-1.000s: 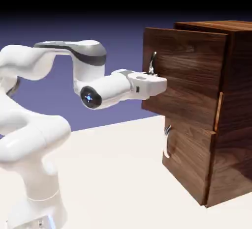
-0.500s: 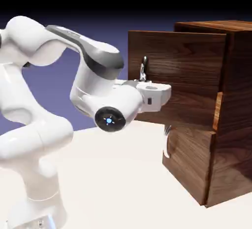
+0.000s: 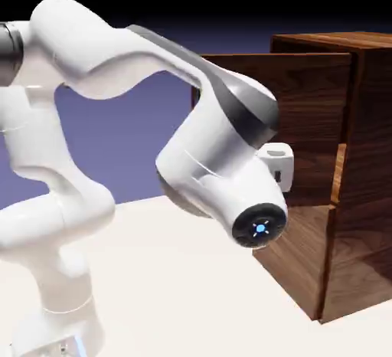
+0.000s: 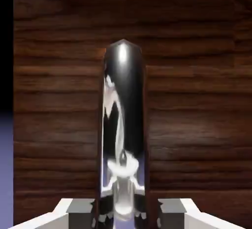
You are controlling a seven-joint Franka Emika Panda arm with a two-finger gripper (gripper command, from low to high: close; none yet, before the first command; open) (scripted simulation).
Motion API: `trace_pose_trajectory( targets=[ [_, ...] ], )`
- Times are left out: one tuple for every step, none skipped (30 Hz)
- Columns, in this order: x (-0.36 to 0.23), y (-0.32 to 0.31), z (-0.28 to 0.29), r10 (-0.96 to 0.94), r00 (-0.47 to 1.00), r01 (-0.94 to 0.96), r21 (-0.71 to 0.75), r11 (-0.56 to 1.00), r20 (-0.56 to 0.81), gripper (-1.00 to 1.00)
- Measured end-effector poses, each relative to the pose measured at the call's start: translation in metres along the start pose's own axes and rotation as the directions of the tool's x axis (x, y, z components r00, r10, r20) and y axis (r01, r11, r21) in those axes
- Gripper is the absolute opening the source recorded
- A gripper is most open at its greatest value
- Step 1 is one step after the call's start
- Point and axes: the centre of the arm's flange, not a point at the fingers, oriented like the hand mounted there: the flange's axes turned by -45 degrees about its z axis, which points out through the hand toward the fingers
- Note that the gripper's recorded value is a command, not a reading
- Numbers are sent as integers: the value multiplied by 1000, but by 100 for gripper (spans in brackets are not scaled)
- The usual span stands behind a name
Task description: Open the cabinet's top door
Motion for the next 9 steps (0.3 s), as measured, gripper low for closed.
trace_pose_trajectory(
  targets=[
    [0,4,-6,0,1000,0,27,1000,0,-100],
    [0,8,-13,0,1000,0,53,999,0,-100],
    [0,12,-19,0,1000,0,79,997,0,-100],
    [0,16,-25,0,1000,0,104,995,0,-100],
    [0,21,-31,0,1000,0,129,992,0,-100],
    [0,25,-36,0,1000,0,155,988,0,-100],
    [0,28,-40,0,1000,0,173,985,0,100],
    [0,29,-39,0,1000,0,174,985,0,100],
    [0,29,-38,0,1000,0,175,985,0,100]
  ],
)
